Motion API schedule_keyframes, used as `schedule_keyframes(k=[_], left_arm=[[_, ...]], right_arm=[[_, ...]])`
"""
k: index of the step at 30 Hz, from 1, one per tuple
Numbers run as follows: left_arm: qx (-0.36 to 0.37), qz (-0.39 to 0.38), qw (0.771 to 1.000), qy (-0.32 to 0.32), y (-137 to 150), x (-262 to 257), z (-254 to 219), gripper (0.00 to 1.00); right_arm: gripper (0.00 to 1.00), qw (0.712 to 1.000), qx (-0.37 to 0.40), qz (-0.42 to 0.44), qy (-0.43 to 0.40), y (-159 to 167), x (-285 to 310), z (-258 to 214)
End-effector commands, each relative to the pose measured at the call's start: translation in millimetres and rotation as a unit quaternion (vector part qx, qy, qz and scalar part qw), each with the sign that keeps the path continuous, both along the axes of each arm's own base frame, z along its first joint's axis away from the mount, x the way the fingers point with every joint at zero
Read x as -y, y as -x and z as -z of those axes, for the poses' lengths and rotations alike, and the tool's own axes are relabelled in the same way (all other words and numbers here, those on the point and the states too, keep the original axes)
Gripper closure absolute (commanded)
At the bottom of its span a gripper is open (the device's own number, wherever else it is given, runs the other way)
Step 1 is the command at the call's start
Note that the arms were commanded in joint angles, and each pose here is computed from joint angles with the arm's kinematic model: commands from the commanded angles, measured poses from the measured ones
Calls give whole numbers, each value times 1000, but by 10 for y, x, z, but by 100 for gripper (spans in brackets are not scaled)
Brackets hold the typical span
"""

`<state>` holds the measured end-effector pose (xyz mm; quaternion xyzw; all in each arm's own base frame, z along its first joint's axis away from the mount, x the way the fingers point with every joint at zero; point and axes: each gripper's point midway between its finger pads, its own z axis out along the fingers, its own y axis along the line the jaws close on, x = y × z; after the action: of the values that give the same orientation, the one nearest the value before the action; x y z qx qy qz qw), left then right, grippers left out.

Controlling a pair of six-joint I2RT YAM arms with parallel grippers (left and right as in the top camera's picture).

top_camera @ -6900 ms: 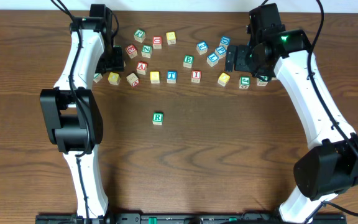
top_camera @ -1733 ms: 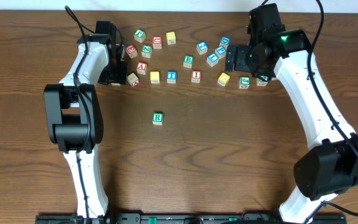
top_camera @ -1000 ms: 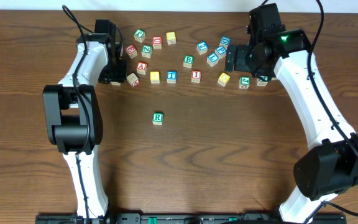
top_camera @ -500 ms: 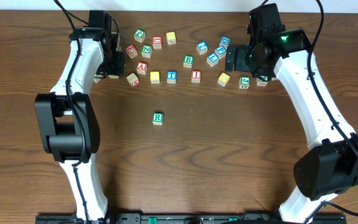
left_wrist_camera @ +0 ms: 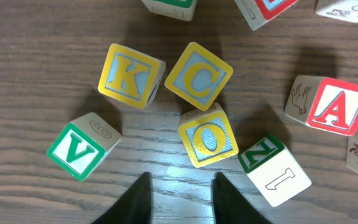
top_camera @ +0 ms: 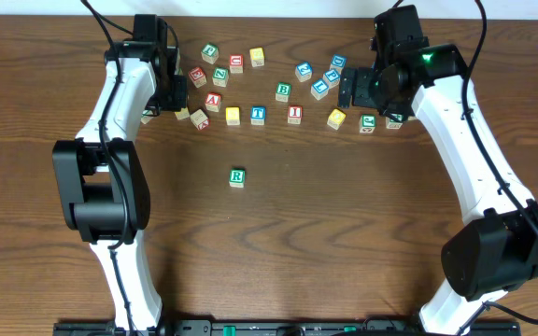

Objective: Spell out ROBOT
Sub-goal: 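Align and close the left gripper on the yellow O block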

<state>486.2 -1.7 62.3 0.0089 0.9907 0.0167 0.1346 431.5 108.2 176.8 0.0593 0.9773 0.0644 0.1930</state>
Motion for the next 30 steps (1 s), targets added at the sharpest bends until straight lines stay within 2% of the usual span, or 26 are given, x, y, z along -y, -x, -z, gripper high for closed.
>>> schedule_keyframes(k=[1,3,15,17,23,25,30], left_arm=[[-2,-6,1000,-2,32,-38,9,61],[-1,-6,1000,-2,27,-38,11,58],[16,-90,996,23,-43,-27,18,57],[17,-104,994,27,-46,-27,19,53],[22,-116,993,31,-66,-27,15,50],[21,-117,992,32,-65,-27,16,45],[25,-123,991,34,-78,-27,21,38]], right_arm=[[1,1000,-2,0,1,-8,-28,17],[1,1000,-2,0,1,-8,-28,17],[1,1000,-2,0,1,-8,-28,17],[1,1000,-2,0,1,-8,-28,17],[1,1000,-2,0,1,-8,-28,17],[1,1000,-2,0,1,-8,-28,17],[1,1000,-2,0,1,-8,-28,17]])
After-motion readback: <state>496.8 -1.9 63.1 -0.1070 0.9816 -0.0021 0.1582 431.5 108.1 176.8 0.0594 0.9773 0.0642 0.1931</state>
